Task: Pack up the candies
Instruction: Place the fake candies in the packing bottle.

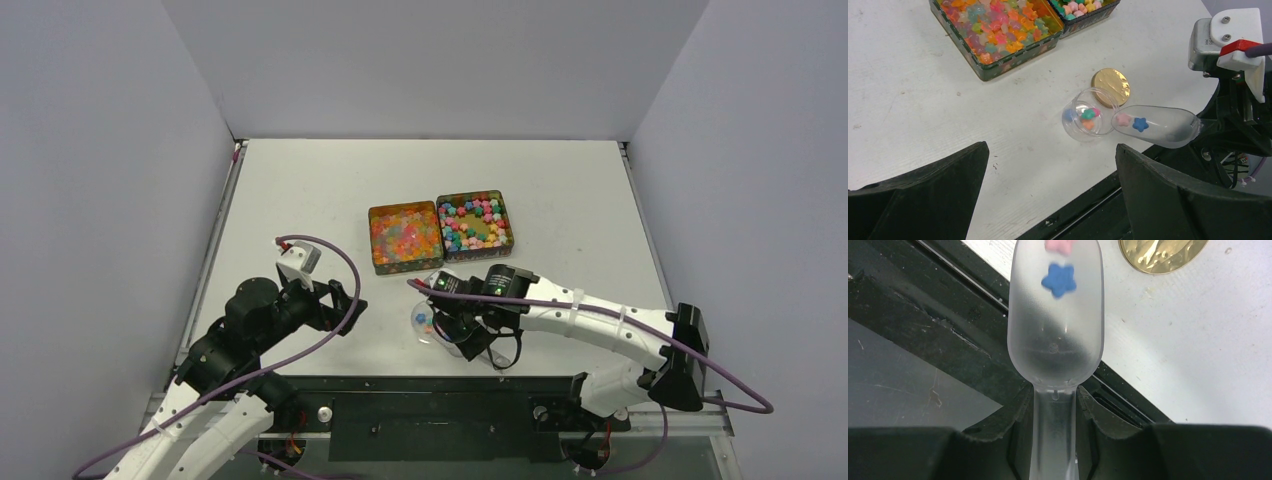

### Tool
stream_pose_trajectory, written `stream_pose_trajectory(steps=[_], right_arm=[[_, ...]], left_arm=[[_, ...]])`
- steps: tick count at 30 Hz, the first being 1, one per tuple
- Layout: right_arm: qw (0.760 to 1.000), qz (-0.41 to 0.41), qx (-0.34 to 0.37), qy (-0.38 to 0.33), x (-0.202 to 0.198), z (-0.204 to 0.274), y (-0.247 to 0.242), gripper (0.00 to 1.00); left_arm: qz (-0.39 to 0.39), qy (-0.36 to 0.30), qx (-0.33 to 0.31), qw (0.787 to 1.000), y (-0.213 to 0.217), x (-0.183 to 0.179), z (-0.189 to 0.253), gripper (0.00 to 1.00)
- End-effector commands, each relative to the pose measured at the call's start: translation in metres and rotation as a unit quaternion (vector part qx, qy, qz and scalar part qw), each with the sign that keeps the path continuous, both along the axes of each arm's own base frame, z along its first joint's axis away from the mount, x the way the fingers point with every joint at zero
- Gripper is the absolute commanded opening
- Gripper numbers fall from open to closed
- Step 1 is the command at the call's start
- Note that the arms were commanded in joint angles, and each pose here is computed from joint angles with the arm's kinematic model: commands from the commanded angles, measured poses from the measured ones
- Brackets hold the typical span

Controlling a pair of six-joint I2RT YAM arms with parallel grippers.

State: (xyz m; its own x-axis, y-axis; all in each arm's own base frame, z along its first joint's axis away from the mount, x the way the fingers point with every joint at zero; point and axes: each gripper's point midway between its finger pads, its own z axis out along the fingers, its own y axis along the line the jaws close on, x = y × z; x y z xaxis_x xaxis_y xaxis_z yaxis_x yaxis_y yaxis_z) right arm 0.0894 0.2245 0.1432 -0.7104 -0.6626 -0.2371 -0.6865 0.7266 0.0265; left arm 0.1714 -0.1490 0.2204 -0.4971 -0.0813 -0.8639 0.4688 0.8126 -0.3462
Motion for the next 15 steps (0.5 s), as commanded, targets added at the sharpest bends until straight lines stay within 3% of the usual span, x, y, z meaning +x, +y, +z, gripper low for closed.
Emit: stream_pose_trajectory(steps=[1, 9, 15], right_arm=[[1.000, 0.002, 0.006, 0.021, -0.002, 0.013, 0.001, 0.00], [0.999, -0.002, 0.004, 0.046, -0.003, 0.022, -0.006, 0.00], [1.000, -0.028, 0.012, 0.009, 0.014, 0.040, -0.014, 0.00]], left_arm=[[-0.001, -0.027, -0.014, 1.000, -0.002, 0.004, 0.013, 0.96], [-0.002, -0.026, -0.014, 1.000, -0.003, 0.005, 0.013, 0.96], [-0.002, -0.027, -0.015, 1.000, -0.003, 0.005, 0.013, 0.96]])
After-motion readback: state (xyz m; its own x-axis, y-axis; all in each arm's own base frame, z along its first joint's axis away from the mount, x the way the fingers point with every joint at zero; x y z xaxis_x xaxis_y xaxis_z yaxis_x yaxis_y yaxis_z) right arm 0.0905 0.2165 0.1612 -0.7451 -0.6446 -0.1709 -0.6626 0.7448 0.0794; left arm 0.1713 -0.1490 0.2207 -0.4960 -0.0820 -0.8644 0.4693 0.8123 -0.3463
